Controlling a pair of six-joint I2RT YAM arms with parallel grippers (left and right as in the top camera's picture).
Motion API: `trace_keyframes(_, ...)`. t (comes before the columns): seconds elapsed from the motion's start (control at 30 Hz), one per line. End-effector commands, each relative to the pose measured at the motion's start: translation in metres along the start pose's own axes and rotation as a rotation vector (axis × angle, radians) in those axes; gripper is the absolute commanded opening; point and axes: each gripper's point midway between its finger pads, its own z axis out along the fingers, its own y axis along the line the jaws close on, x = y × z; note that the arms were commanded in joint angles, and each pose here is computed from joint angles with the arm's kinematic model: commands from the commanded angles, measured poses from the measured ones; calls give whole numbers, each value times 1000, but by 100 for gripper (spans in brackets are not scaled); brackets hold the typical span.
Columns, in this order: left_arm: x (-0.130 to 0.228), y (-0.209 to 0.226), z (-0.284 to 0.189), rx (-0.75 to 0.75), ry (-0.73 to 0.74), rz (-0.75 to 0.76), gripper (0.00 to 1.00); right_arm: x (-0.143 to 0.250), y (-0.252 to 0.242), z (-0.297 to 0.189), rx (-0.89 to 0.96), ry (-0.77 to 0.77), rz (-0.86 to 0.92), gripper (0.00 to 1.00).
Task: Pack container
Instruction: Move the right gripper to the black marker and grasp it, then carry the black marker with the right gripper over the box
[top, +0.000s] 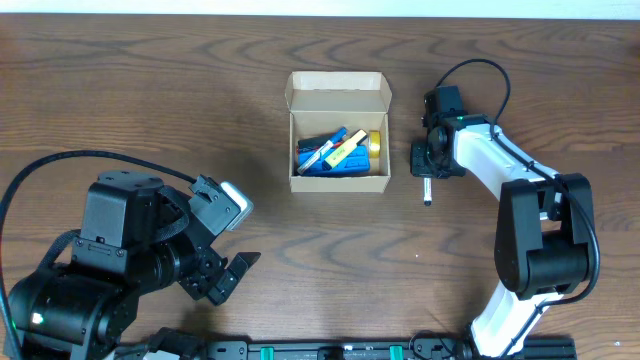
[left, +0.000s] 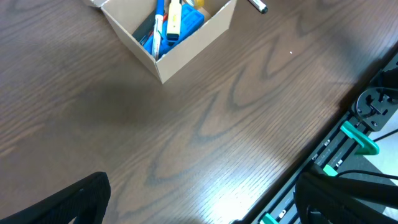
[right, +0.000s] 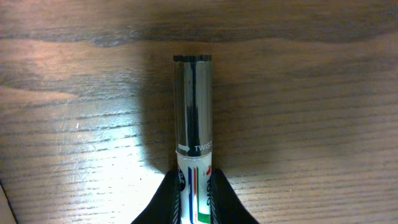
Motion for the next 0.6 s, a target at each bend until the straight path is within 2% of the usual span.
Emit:
trace_keyframes(0.0, 0, -4, 1, 21, -1, 12, 95, -1, 1, 3, 9, 12, 0, 1)
trace_keyframes(0.33, 0, -4, 1, 21, -1, 12, 95, -50, 15, -53, -32, -61, -5, 1)
trace_keyframes(0.57, 0, -4, 1, 22, -1, 12, 95, -89, 72, -115, -170, -194, -197, 1)
